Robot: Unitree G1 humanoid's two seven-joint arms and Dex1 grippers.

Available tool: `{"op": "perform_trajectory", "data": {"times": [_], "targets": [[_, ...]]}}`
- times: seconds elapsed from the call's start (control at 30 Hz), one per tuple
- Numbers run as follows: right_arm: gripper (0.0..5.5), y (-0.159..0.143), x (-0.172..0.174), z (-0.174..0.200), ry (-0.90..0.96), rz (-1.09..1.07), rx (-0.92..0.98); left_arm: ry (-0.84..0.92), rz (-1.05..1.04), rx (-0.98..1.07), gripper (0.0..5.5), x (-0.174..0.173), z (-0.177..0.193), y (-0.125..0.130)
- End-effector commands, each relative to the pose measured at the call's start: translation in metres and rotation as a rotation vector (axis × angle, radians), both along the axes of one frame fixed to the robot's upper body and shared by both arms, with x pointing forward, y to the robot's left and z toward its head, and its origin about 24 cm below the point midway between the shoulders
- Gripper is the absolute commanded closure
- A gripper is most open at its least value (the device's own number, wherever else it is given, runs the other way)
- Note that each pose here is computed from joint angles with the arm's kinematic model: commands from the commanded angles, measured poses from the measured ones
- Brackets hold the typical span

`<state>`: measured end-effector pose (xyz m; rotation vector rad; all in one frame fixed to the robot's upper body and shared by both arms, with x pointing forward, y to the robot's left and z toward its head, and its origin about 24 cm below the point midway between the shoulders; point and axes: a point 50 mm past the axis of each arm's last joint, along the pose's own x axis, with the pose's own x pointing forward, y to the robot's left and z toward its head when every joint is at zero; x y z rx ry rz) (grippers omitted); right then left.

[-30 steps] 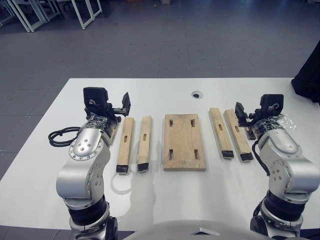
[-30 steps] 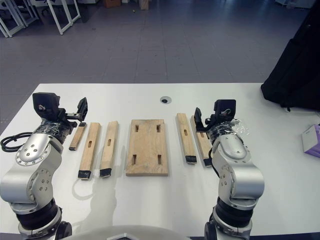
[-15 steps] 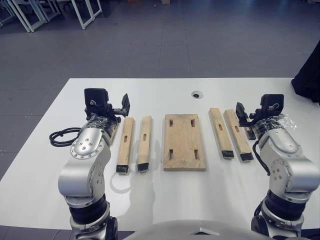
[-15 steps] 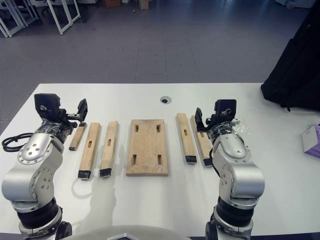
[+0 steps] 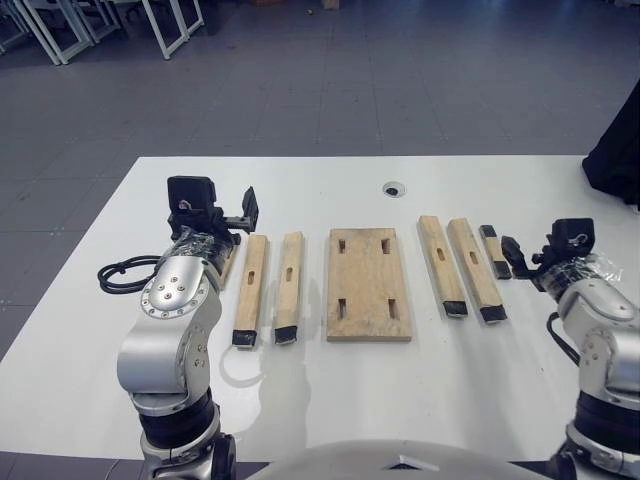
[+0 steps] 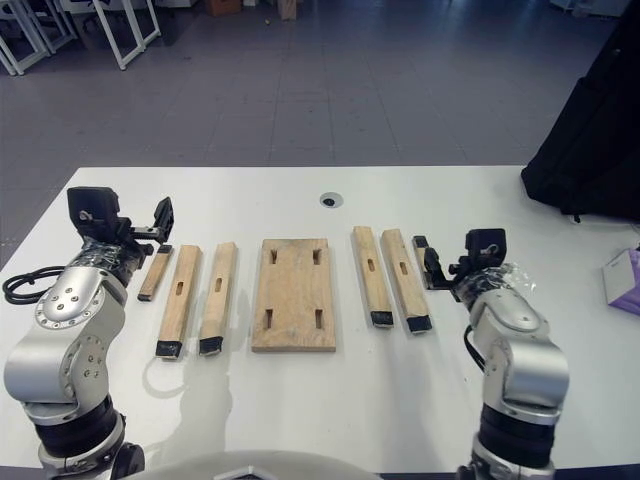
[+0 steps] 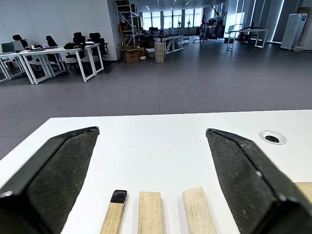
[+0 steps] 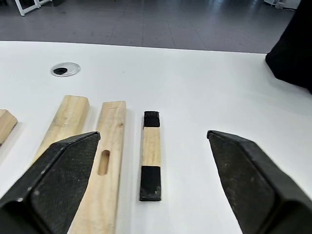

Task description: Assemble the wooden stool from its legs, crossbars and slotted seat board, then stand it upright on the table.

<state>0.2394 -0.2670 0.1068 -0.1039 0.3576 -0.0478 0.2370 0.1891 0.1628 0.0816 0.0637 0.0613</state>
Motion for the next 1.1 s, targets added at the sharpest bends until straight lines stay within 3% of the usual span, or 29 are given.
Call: {"op": "perform_trajectory", "data": {"times": [0.03,0.4,0.7,1.0,1.1], "targets": [[1.43,-0.018,-0.007,-0.017,0.06,0.001,-0.019,-0.013,-0.01,0.011,1.43,0.002,0.004,-0.001],[1.43,-0.019,-0.032,-0.081,0.257,0.029,-0.026,-0.017,-0.021,0.017,1.43,0.006,0.005,0.0],[1.43,-0.012,0.0,-0.1,0.264,0.079,0.002,-0.026,-0.045,0.025,1.43,0.012,0.009,-0.002],[1.43,-0.013,0.011,-0.118,0.367,0.099,0.06,-0.031,-0.034,0.017,1.43,0.011,0.008,-0.003],[1.94,-0.01,0.012,-0.121,0.393,0.136,0.038,-0.029,-0.032,0.015,1.47,0.011,0.007,-0.003]]}}
